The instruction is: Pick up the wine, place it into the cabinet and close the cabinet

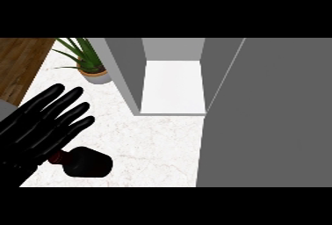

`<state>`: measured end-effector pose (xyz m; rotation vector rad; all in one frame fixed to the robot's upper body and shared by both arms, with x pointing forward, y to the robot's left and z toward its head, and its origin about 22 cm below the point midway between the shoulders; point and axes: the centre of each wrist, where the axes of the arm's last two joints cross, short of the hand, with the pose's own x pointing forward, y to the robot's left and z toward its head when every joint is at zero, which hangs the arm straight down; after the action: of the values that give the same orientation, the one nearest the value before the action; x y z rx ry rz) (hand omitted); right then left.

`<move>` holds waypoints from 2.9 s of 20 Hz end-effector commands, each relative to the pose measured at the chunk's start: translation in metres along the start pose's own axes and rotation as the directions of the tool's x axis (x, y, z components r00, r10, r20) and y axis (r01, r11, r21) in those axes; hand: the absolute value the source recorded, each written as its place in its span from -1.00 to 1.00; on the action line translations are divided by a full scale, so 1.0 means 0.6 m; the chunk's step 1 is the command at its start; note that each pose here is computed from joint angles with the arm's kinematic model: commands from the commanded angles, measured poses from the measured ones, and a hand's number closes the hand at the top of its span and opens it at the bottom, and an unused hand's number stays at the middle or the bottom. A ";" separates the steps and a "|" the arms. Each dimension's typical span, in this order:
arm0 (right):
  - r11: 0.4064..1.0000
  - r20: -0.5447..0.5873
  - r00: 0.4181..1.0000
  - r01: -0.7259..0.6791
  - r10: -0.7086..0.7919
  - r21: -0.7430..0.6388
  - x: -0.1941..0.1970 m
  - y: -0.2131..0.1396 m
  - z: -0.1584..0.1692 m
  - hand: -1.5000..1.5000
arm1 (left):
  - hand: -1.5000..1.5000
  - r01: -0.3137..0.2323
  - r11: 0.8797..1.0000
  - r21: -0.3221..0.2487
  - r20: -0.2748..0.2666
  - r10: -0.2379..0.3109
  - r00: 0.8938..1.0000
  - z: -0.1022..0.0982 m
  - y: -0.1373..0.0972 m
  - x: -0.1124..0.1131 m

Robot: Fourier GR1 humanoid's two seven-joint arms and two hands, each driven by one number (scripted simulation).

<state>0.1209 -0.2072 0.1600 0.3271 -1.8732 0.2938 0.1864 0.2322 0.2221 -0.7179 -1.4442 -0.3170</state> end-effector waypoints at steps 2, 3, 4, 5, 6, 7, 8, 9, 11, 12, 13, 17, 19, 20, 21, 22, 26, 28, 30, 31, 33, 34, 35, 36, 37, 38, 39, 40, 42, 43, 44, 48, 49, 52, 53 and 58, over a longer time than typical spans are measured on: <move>1.000 0.059 0.998 -0.013 0.013 0.002 0.079 0.008 0.039 -1.00 | -1.00 0.054 0.994 -0.090 0.087 -0.046 0.995 0.065 -0.045 0.031; 1.000 0.067 0.998 0.000 0.000 -0.002 0.077 0.010 0.040 -1.00 | -1.00 0.060 0.995 -0.075 0.092 -0.053 0.994 0.063 -0.042 0.027; 1.000 0.063 0.998 -0.012 0.011 0.004 0.062 0.001 0.026 -1.00 | -1.00 0.057 0.996 -0.073 0.083 -0.050 0.995 0.071 -0.041 0.046; 1.000 0.052 0.999 0.015 -0.015 -0.017 0.078 0.010 0.041 -1.00 | -1.00 0.053 0.997 -0.063 0.078 -0.048 0.996 0.062 -0.032 0.043; 1.000 0.046 0.999 -0.003 0.002 0.004 0.086 0.010 0.047 -1.00 | -1.00 0.068 0.997 -0.042 0.085 -0.064 0.994 0.063 -0.018 0.034; 1.000 0.058 0.998 -0.010 0.009 0.020 0.080 0.008 0.040 -1.00 | -1.00 0.068 0.997 -0.048 0.086 -0.064 0.994 0.060 -0.028 0.047; 1.000 0.057 0.998 -0.004 0.004 -0.004 0.086 0.013 0.049 -1.00 | -1.00 0.078 0.996 -0.041 0.085 -0.074 0.994 0.062 -0.025 0.047; 1.000 0.065 0.998 -0.011 0.010 0.012 0.085 0.011 0.043 -1.00 | -1.00 0.084 0.996 -0.021 0.096 -0.081 0.992 0.063 0.007 0.038; 1.000 0.050 0.999 -0.005 0.004 0.007 0.097 0.015 0.047 -1.00 | -1.00 0.087 0.996 0.009 0.099 -0.087 0.991 0.071 0.007 0.054; 1.000 0.058 0.998 -0.019 0.018 0.008 0.093 0.013 0.043 -1.00 | -1.00 0.084 0.996 0.022 0.124 -0.086 0.989 0.060 0.016 0.056; 1.000 0.052 0.999 -0.016 0.015 0.009 0.077 0.005 0.032 -1.00 | -1.00 0.097 0.995 0.012 0.110 -0.098 0.989 0.066 0.031 0.064; 1.000 0.062 0.998 -0.007 0.006 0.024 0.103 0.016 0.042 -1.00 | -1.00 0.129 0.990 0.055 0.120 -0.135 0.983 0.076 0.056 0.080; 1.000 0.049 0.999 0.013 -0.013 -0.003 0.090 0.019 0.025 -1.00 | -1.00 0.134 0.990 0.053 0.101 -0.139 0.985 0.077 0.057 0.075; 1.000 0.056 0.998 -0.012 0.010 0.026 0.103 0.014 0.041 -1.00 | -1.00 0.129 0.989 0.077 0.112 -0.137 0.984 0.079 0.060 0.057; 0.999 0.070 0.997 0.032 -0.033 0.015 0.102 0.024 0.051 -1.00 | -1.00 0.149 0.986 0.080 0.104 -0.157 0.982 0.078 0.092 0.062; 0.999 0.057 0.998 -0.008 0.006 0.035 0.105 0.014 0.042 -1.00 | -1.00 0.145 0.987 0.071 0.101 -0.152 0.983 0.072 0.104 0.060; 1.000 0.079 0.997 0.012 -0.013 0.008 0.093 0.015 0.034 -1.00 | -1.00 0.134 0.985 0.106 0.075 -0.143 0.987 0.093 0.124 0.034; 1.000 0.070 0.997 0.019 -0.020 0.021 0.109 0.025 0.045 -1.00 | -1.00 0.147 0.981 0.127 0.075 -0.157 0.985 0.085 0.137 0.049; 0.999 0.078 0.997 0.015 -0.019 0.042 0.100 0.023 0.033 -1.00 | -1.00 0.135 0.983 0.127 0.056 -0.143 0.988 0.072 0.162 0.035; 0.999 0.073 0.997 0.004 -0.007 0.031 0.098 0.024 0.032 -1.00 | -1.00 0.162 0.979 0.124 0.037 -0.168 0.985 0.079 0.163 0.029; 1.000 0.079 0.997 0.005 -0.007 0.031 0.107 0.025 0.046 -1.00 | -1.00 0.135 0.981 0.142 0.053 -0.143 0.988 0.098 0.147 0.006; 0.999 0.084 0.996 0.015 -0.017 0.028 0.107 0.022 0.051 -1.00 | -1.00 0.150 0.979 0.142 0.029 -0.155 0.987 0.093 0.185 0.033; 0.999 0.072 0.997 0.012 -0.015 0.041 0.108 0.022 0.045 -1.00 | -1.00 0.152 0.979 0.137 0.027 -0.157 0.987 0.092 0.185 0.004; 1.000 0.066 0.998 0.011 -0.013 0.025 0.105 0.019 0.044 -1.00 | -1.00 0.150 0.980 0.129 0.005 -0.152 0.988 0.077 0.166 -0.016; 1.000 0.064 0.998 0.009 -0.010 0.021 0.096 0.019 0.034 -1.00 | -1.00 0.147 0.977 0.153 0.026 -0.152 0.988 0.089 0.200 -0.009; 0.999 0.072 0.997 0.012 -0.014 0.031 0.103 0.023 0.037 -1.00 | -1.00 0.137 0.980 0.148 0.029 -0.143 0.989 0.088 0.206 -0.015; 1.000 0.078 0.997 0.024 -0.025 0.013 0.088 0.020 0.038 -1.00 | -1.00 0.143 0.978 0.155 -0.001 -0.145 0.989 0.088 0.203 -0.041; 0.999 0.082 0.997 0.002 -0.005 0.037 0.096 0.015 0.022 -1.00 | -1.00 0.144 0.980 0.141 -0.022 -0.142 0.990 0.091 0.207 -0.045; 1.000 0.064 0.998 0.015 -0.017 0.024 0.090 0.019 0.034 -1.00 | -1.00 0.148 0.980 0.134 -0.046 -0.143 0.989 0.102 0.223 -0.075; 1.000 0.077 0.997 0.005 -0.005 0.006 0.099 0.025 0.039 -1.00 | -1.00 0.135 0.983 0.123 -0.036 -0.132 0.991 0.106 0.201 -0.056; 0.999 0.074 0.997 0.024 -0.027 0.035 0.093 0.021 0.028 -1.00 | -1.00 0.155 0.981 0.113 -0.065 -0.148 0.987 0.064 0.214 -0.071; 1.000 0.066 0.998 0.003 -0.004 0.023 0.116 0.019 0.044 -1.00 | -1.00 0.158 0.981 0.110 -0.073 -0.151 0.986 0.092 0.228 -0.121; 1.000 0.075 0.997 0.010 -0.012 0.029 0.100 0.029 0.039 -1.00 | -1.00 0.162 0.980 0.112 -0.067 -0.156 0.986 0.090 0.227 -0.109; 1.000 0.085 0.996 0.006 -0.008 0.017 0.099 0.025 0.035 -1.00 | -1.00 0.128 0.985 0.116 -0.082 -0.119 0.990 0.079 0.260 -0.156; 0.999 0.082 0.996 0.020 -0.022 0.026 0.106 0.029 0.037 -1.00 | -1.00 0.144 0.983 0.116 -0.085 -0.135 0.987 0.060 0.239 -0.153; 1.000 0.092 0.995 0.024 -0.024 0.000 0.108 0.024 0.033 -1.00 | -1.00 0.183 0.975 0.127 -0.120 -0.168 0.978 0.060 0.253 -0.188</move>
<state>0.1220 -0.1921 0.1784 0.3280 -1.8610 0.3098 0.2340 0.3509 0.0876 -0.4779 -1.4276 -0.3644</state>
